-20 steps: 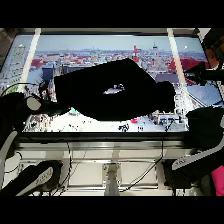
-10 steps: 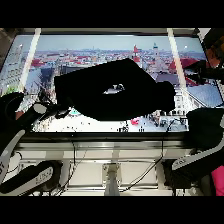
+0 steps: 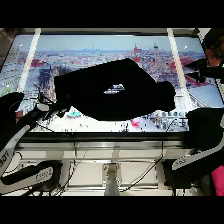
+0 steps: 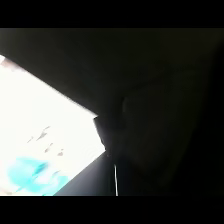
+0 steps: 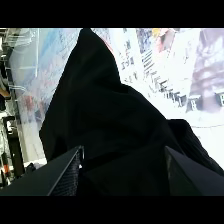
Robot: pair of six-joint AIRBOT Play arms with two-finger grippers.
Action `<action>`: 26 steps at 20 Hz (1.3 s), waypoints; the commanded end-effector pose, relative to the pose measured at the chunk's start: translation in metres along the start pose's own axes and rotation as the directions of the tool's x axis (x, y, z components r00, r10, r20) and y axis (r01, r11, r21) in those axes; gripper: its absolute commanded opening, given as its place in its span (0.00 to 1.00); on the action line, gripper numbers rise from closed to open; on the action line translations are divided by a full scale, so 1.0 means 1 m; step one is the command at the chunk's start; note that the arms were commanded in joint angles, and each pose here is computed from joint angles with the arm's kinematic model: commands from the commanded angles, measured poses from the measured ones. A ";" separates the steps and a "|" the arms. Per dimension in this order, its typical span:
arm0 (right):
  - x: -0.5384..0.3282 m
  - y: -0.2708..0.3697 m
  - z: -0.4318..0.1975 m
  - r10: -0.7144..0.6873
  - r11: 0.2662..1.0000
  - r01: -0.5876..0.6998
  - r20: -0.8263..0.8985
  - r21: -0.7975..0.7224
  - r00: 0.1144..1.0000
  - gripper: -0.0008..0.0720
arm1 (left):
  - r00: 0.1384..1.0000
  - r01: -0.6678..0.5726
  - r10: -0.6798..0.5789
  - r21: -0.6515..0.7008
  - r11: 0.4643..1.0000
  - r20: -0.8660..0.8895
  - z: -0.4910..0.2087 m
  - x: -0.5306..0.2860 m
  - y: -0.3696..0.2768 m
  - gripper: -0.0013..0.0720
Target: Fold the clothes and pants, and hang the long-sleeved shirts on hangers.
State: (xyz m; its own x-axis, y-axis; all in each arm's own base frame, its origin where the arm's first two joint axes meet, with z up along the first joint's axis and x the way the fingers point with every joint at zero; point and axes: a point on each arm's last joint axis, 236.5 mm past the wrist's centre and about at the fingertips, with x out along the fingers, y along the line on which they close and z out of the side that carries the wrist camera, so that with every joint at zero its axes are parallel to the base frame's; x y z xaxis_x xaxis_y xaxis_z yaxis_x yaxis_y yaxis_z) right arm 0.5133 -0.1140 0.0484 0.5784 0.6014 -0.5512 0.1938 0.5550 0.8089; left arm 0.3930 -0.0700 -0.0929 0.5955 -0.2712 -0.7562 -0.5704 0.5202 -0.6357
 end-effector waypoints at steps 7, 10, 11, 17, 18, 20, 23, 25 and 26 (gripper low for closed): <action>-0.013 -0.030 -0.016 -0.092 0.994 0.095 -0.066 0.047 0.994 0.76 | 0.999 -0.015 0.004 0.349 0.937 0.032 0.011 -0.109 -0.022 0.02; -0.014 -0.042 -0.030 -0.149 0.982 0.162 -0.128 0.101 0.981 0.76 | 0.920 -0.382 0.381 0.434 0.816 0.092 0.020 -0.170 0.074 0.02; -0.013 -0.046 -0.036 -0.172 0.976 0.189 -0.153 0.110 0.973 0.76 | 0.879 -0.464 0.459 0.444 0.767 0.127 0.024 -0.190 0.096 0.02; 0.014 -0.067 -0.098 -0.199 0.948 0.270 -0.348 0.168 0.916 0.76 | 0.849 -0.521 0.506 0.410 0.749 0.154 0.018 -0.206 0.131 0.02; 0.019 -0.070 -0.110 -0.190 0.945 0.274 -0.380 0.181 0.905 0.76 | 0.848 -0.521 0.508 0.412 0.747 0.152 0.017 -0.202 0.133 0.02; 0.029 -0.073 -0.133 -0.173 0.937 0.284 -0.438 0.202 0.882 0.76 | 0.848 -0.522 0.502 0.434 0.734 0.172 0.023 -0.197 0.134 0.02; 0.035 -0.079 -0.160 -0.158 0.925 0.305 -0.504 0.225 0.849 0.76 | 0.840 -0.534 0.509 0.453 0.714 0.187 0.032 -0.189 0.136 0.02; 0.033 -0.090 -0.175 -0.182 0.912 0.348 -0.545 0.216 0.818 0.76 | 0.832 -0.539 0.532 0.454 0.709 0.156 0.029 -0.182 0.142 0.02; 0.032 -0.095 -0.180 -0.196 0.902 0.372 -0.559 0.220 0.806 0.76 | 0.828 -0.542 0.542 0.455 0.706 0.143 0.028 -0.179 0.145 0.02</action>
State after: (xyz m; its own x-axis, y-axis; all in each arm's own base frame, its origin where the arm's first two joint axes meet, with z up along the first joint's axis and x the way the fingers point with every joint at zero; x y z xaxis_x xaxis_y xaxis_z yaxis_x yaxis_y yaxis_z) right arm 0.3914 -0.0493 -0.0696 0.0607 0.7014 -0.7101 0.5360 0.5773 0.6160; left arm 0.2188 0.0739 -0.0357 0.2941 0.1693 -0.9406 -0.4748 0.8800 0.0100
